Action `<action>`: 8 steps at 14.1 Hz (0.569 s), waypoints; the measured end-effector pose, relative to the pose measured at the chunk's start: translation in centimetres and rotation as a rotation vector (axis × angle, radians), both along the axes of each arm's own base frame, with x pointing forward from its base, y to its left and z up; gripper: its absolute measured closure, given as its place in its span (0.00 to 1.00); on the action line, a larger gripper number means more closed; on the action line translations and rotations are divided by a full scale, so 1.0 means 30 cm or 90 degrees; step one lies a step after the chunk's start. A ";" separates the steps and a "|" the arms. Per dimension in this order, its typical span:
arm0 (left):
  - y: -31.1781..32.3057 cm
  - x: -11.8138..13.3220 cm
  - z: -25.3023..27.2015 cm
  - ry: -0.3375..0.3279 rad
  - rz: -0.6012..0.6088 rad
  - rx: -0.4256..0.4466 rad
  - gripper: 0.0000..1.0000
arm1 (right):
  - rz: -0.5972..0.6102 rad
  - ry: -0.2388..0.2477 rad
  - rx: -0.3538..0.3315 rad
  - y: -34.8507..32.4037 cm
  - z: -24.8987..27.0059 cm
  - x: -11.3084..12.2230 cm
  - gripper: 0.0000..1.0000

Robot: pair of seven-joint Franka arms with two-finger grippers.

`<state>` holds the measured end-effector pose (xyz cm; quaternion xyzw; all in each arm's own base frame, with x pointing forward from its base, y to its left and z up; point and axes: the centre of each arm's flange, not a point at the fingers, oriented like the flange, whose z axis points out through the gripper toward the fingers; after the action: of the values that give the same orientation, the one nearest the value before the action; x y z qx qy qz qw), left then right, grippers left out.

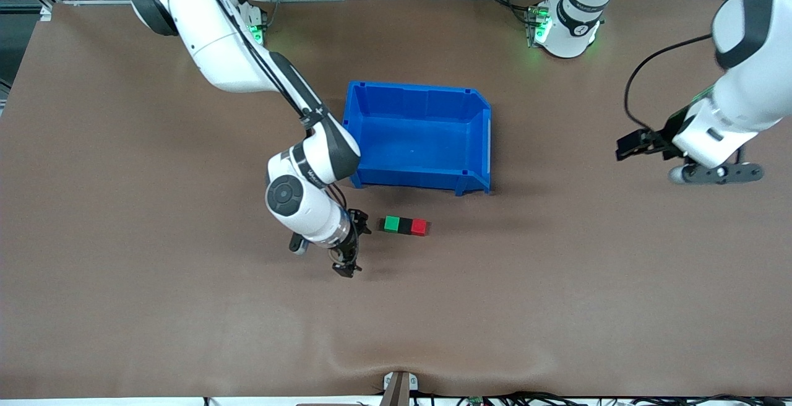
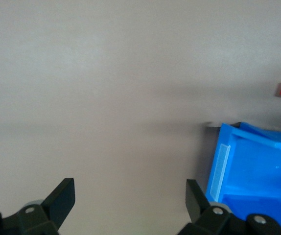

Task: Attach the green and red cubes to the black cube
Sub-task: 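Press the green cube against the black cube and open the right gripper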

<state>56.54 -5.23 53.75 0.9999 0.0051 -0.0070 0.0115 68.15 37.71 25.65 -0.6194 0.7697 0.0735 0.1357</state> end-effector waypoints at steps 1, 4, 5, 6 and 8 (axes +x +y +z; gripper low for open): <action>0.001 -0.009 0.033 -0.010 -0.004 0.002 0.00 | 0.003 -0.008 0.001 -0.030 0.028 0.020 0.00; -0.013 -0.039 0.130 -0.014 -0.021 0.020 0.00 | 0.004 -0.028 0.005 -0.086 0.122 0.053 0.00; -0.024 -0.050 0.159 -0.009 -0.025 0.024 0.00 | -0.001 -0.034 0.005 -0.103 0.144 0.063 0.00; -0.030 -0.057 0.178 -0.006 -0.028 0.027 0.00 | -0.007 -0.040 0.006 -0.124 0.168 0.074 0.00; -0.034 -0.059 0.199 -0.008 -0.032 0.030 0.00 | -0.004 -0.041 -0.002 -0.181 0.211 0.094 0.00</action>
<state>54.76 -6.25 59.73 0.9997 -0.0199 -0.0009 -0.0120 70.97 32.29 31.98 -0.6192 0.7671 0.0522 0.1596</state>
